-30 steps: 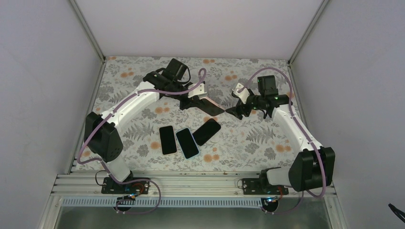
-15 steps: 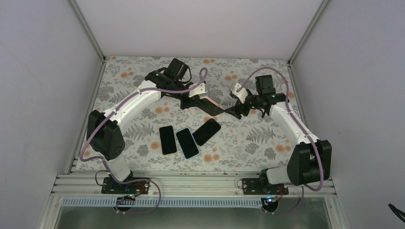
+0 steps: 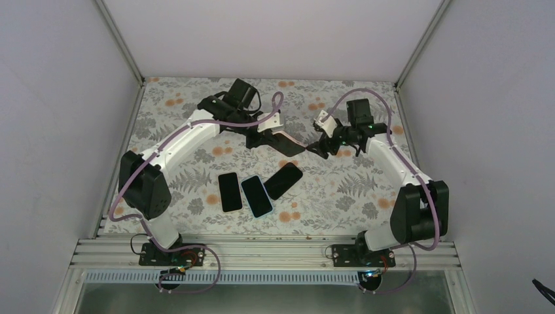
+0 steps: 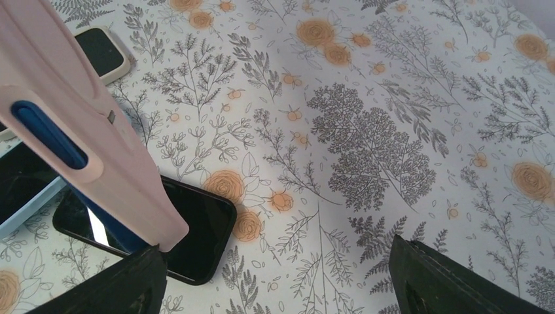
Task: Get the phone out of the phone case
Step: Remove the phone case from the phone.
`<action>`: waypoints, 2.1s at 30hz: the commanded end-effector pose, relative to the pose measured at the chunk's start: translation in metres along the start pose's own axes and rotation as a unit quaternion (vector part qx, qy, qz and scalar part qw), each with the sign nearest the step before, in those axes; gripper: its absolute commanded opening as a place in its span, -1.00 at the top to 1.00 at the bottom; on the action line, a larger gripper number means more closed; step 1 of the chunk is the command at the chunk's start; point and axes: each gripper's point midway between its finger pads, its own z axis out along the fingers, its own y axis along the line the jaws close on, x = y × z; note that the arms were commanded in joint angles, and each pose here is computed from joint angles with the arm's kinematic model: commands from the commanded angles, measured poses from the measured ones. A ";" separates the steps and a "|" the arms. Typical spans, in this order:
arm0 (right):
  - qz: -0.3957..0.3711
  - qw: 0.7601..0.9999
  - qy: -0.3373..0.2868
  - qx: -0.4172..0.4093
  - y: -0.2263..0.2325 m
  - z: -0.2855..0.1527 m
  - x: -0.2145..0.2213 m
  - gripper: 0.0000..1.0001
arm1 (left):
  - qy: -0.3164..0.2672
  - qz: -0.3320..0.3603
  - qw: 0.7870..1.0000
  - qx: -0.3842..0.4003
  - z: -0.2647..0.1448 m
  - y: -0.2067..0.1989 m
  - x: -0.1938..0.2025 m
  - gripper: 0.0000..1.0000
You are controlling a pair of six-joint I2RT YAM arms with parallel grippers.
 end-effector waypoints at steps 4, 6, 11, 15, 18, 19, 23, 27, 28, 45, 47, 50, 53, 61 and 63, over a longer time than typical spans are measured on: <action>-0.025 0.998 -0.025 0.058 -0.031 -0.001 -0.027 -0.73 | -0.073 0.034 0.995 0.050 -0.015 -0.024 -0.042 0.95; -0.028 0.997 -0.028 0.067 -0.035 -0.001 -0.031 -0.73 | -0.078 0.032 0.995 0.059 -0.016 -0.027 -0.044 0.95; -0.032 0.996 -0.032 0.071 -0.041 0.004 -0.042 -0.73 | -0.094 0.030 0.992 0.079 -0.019 -0.032 -0.052 0.95; -0.042 0.996 -0.034 0.068 -0.038 0.013 -0.054 -0.73 | -0.108 0.028 0.989 0.099 -0.022 -0.038 -0.060 0.95; -0.056 0.997 -0.050 0.023 -0.019 0.016 -0.070 -0.75 | -0.110 0.030 0.988 0.100 -0.023 -0.039 -0.061 0.95; -0.061 0.996 -0.058 -0.003 -0.008 0.017 -0.074 -0.75 | -0.111 0.031 0.988 0.100 -0.023 -0.039 -0.061 0.95; -0.088 0.988 -0.067 -0.107 0.040 0.017 -0.083 -0.76 | -0.111 0.034 0.989 0.090 -0.024 -0.036 -0.062 0.95; -0.100 0.978 -0.062 -0.172 0.073 0.019 -0.084 -0.76 | -0.113 0.041 0.990 0.077 -0.028 -0.034 -0.064 0.95; -0.100 0.976 -0.064 -0.181 0.078 0.019 -0.085 -0.76 | -0.112 0.042 0.990 0.074 -0.028 -0.033 -0.064 0.95; -0.048 0.907 -0.109 -0.404 0.164 -0.001 -0.106 -0.71 | -0.091 0.048 0.994 -0.029 -0.010 0.018 -0.050 0.95; -0.042 0.900 -0.114 -0.420 0.170 -0.002 -0.106 -0.70 | -0.094 0.048 0.994 -0.033 -0.009 0.020 -0.052 0.95; -0.034 0.891 -0.123 -0.435 0.175 -0.004 -0.109 -0.70 | -0.097 0.047 0.994 -0.033 -0.009 0.021 -0.052 0.95; -0.031 0.884 -0.129 -0.449 0.179 -0.005 -0.115 -0.69 | -0.095 0.046 0.994 -0.035 -0.006 0.022 -0.049 0.95; -0.025 0.884 -0.123 -0.451 0.176 -0.001 -0.117 0.32 | -0.069 0.041 0.995 -0.055 -0.005 0.027 -0.038 0.82; -0.023 0.886 -0.129 -0.445 0.172 -0.005 -0.117 0.55 | -0.060 0.042 0.995 -0.067 -0.008 0.029 -0.035 0.71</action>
